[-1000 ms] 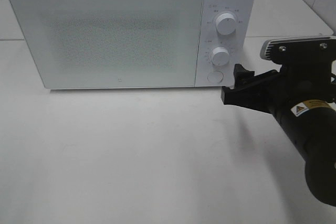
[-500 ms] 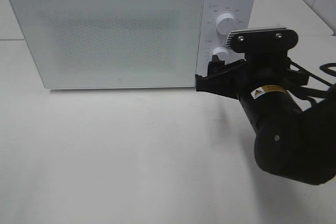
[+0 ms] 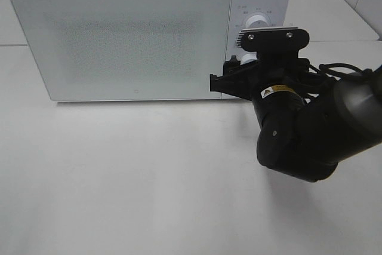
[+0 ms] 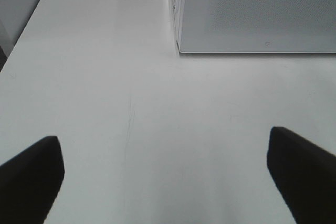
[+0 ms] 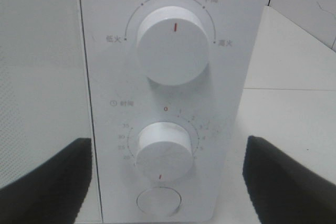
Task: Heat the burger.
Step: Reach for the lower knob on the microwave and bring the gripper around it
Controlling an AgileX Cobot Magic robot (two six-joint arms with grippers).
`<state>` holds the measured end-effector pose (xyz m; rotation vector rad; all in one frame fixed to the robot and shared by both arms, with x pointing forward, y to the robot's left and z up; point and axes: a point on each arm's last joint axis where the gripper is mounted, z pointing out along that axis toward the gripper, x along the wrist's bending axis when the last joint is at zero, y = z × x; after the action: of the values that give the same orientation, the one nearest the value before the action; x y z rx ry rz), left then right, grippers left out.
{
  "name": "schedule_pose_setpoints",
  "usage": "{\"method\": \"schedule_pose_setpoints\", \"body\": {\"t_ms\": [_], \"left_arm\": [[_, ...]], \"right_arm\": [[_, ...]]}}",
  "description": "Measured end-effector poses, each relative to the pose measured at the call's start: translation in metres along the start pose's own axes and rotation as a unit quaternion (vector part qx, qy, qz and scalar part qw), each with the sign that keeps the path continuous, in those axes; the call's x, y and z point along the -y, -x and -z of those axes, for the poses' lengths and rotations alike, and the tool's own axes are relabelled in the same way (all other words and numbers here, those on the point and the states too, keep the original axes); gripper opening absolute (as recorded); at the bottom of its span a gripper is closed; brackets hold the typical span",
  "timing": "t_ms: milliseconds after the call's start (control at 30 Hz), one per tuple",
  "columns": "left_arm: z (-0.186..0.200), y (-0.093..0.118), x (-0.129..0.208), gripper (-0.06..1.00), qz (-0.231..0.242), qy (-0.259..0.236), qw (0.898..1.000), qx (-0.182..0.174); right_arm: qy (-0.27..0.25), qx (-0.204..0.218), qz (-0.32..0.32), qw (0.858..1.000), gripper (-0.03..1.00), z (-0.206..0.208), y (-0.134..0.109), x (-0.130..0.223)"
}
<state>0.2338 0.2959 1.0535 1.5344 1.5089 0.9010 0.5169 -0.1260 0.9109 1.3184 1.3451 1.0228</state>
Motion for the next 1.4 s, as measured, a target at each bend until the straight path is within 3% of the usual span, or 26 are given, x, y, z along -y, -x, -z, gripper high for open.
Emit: {"method": "schedule_pose_setpoints", "body": {"t_ms": [300, 567, 967, 1400], "left_arm": [[0.0, 0.0, 0.0, 0.99, 0.0, 0.0, 1.0, 0.0], [0.0, 0.0, 0.0, 0.99, 0.0, 0.0, 1.0, 0.0], [0.0, 0.0, 0.0, 0.99, 0.0, 0.0, 1.0, 0.0], [0.0, 0.0, 0.0, 0.99, 0.0, 0.0, 1.0, 0.0]], "right_arm": [[0.007, -0.004, -0.013, 1.0, 0.76, -0.016, -0.01, 0.004], [0.014, -0.008, -0.043, 0.999, 0.76, -0.029, -0.002, 0.005], [0.001, -0.013, -0.03, 0.999, 0.76, -0.035, -0.001, 0.023], [0.009, -0.024, -0.028, 0.999, 0.76, -0.037, -0.005, 0.019]]}}
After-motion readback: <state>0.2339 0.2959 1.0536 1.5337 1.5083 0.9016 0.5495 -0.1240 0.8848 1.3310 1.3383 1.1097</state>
